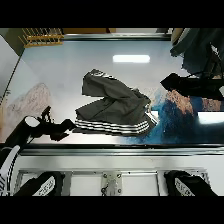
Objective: Fold the clothes and pants, and hang the long-sleeved shirts on hangers.
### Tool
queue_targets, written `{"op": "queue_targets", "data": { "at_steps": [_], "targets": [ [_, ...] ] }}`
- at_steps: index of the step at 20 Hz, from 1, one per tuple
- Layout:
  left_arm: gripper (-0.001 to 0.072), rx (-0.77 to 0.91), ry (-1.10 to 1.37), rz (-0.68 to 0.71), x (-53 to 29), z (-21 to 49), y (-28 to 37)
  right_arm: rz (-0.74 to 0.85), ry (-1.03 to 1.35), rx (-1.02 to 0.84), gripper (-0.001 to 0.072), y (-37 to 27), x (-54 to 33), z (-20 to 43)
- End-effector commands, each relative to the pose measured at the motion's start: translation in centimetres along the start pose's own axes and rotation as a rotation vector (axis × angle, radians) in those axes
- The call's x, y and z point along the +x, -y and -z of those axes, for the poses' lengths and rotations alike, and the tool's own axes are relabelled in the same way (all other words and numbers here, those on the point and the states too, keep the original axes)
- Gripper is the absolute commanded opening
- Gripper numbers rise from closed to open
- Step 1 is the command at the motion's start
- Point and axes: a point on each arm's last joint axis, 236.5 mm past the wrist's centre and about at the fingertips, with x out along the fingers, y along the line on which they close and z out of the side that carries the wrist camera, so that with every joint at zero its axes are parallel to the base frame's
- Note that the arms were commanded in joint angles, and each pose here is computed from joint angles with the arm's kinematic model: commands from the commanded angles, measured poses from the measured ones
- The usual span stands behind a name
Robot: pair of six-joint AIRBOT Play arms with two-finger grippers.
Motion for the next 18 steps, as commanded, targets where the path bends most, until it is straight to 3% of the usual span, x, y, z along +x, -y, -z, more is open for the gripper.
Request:
{"op": "queue_targets", "data": {
  "at_steps": [1,12,14,15,16,18],
  "targets": [
    [0.0663,-0.172,0.098,0.087,0.7,0.1,0.0,-0.02,-0.006,0.011,0.0586,-0.5,-0.1,0.2],
    [0.0653,-0.277,0.22,0.125,3.7,-1.7,2.5,-0.02,-0.006,0.011,0.0586,-0.5,-0.1,0.2],
    [0.0412,-0.282,0.258,0.137,3.5,-2.5,2.7,-0.02,-0.007,0.011,0.0586,-0.5,-0.1,0.2],
    [0.0255,-0.283,0.266,0.138,3.5,-2.7,2.7,-0.019,-0.017,0.011,0.0586,-0.5,-0.1,0.4],
    [0.0013,-0.271,0.267,0.139,3.3,-2.8,2.9,-0.009,-0.036,0.007,0.0587,-0.2,-0.1,0.9],
    [0.0005,-0.213,0.26,0.154,2.8,-3.1,4.1,0.057,-0.106,-0.017,0.0587,1.5,0.0,2.7]
  ]
}}
